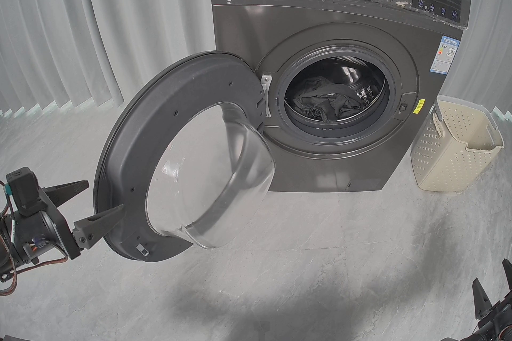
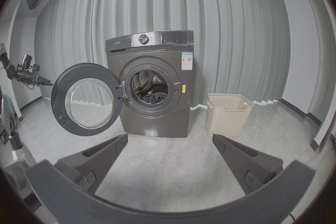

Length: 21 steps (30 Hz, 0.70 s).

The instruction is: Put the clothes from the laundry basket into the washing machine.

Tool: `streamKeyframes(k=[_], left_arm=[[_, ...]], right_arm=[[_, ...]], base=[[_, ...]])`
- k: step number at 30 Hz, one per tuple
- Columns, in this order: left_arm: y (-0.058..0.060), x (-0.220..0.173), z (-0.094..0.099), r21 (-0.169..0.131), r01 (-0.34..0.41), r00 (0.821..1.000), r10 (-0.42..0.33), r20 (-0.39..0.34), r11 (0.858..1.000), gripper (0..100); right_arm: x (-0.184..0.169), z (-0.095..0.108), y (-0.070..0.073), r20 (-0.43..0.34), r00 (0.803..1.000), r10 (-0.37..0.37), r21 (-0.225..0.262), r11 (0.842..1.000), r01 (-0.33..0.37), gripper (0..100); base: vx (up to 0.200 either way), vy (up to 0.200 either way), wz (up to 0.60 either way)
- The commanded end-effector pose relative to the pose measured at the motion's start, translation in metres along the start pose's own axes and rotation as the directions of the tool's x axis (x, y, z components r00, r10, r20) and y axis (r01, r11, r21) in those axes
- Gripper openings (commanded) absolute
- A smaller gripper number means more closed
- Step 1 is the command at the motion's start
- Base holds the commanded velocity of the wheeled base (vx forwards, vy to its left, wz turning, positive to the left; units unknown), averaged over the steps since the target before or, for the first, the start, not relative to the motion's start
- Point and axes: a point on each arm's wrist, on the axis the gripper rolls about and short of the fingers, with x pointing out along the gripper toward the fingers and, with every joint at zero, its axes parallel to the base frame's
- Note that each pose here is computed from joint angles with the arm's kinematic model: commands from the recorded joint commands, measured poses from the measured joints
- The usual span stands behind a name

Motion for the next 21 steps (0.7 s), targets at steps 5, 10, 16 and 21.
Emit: streamKeyframes(k=[5,10,16,21], left_arm=[[-0.019,0.022,0.010,-0.034,0.133,0.991,-0.134,-0.025,0.991,100],[-0.047,0.013,0.018,-0.095,0.243,0.970,-0.243,0.017,0.965,100],[-0.045,0.009,0.016,-0.094,0.160,0.987,-0.158,0.031,0.983,100],[-0.034,-0.002,0.021,-0.099,0.046,0.995,-0.037,0.088,0.994,100]], right_arm=[[0.000,-0.003,0.000,-0.001,1.000,0.001,0.000,1.000,-0.001,100],[0.000,-0.003,0.000,-0.001,1.000,0.001,0.000,1.000,-0.001,100],[0.000,-0.003,0.000,-0.001,1.000,0.001,0.000,1.000,-0.001,100],[0.000,-0.003,0.000,-0.001,1.000,0.001,0.000,1.000,-0.001,100]], base=[[0.000,0.000,0.00],[0.000,0.000,0.00],[0.000,0.000,0.00],[0.000,0.000,0.00]])
